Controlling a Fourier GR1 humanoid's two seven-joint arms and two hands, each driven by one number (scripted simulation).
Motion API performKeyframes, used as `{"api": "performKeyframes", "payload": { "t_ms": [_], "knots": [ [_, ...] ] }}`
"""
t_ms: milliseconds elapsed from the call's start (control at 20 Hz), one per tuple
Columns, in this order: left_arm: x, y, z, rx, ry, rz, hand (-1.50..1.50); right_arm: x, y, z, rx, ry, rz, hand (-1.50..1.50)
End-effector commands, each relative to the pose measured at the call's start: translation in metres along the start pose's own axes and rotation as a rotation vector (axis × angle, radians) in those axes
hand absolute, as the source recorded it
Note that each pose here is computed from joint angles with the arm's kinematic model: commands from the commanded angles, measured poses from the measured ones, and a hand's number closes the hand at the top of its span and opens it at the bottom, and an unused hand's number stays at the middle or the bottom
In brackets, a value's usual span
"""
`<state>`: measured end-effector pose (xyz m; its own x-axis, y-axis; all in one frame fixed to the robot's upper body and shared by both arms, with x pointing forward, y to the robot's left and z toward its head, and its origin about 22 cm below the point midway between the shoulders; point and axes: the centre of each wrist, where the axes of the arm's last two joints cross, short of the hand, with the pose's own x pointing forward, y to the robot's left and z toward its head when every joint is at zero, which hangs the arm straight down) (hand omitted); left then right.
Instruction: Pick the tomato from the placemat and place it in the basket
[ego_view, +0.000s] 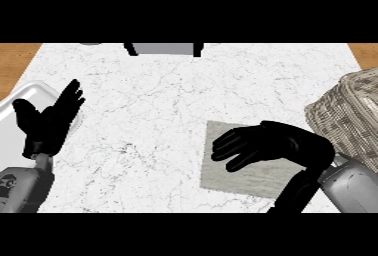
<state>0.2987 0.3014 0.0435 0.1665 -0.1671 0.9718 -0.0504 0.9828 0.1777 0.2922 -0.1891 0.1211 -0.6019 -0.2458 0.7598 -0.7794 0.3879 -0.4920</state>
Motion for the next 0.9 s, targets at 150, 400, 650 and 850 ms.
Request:
{"api": "performKeyframes", "payload": {
  "t_ms": [150,400,650,850],
  "knots": [
    [-0.012,-0.002,0.009,0.000,0.028,-0.006,0.00,0.052,-0.062,-0.019,0.181,0.288,0.329,-1.50],
    [-0.017,0.001,0.005,-0.004,0.032,0.002,0.00,0.098,-0.108,-0.035,0.112,0.492,0.708,-1.50],
    [0.009,0.003,0.001,0.001,0.016,0.002,0.00,0.112,-0.147,-0.055,0.216,0.645,0.664,-1.50],
    [-0.002,0.021,0.006,-0.017,0.003,-0.022,0.00,0.118,-0.174,-0.030,0.365,0.733,0.579,-1.50]
  ]
}}
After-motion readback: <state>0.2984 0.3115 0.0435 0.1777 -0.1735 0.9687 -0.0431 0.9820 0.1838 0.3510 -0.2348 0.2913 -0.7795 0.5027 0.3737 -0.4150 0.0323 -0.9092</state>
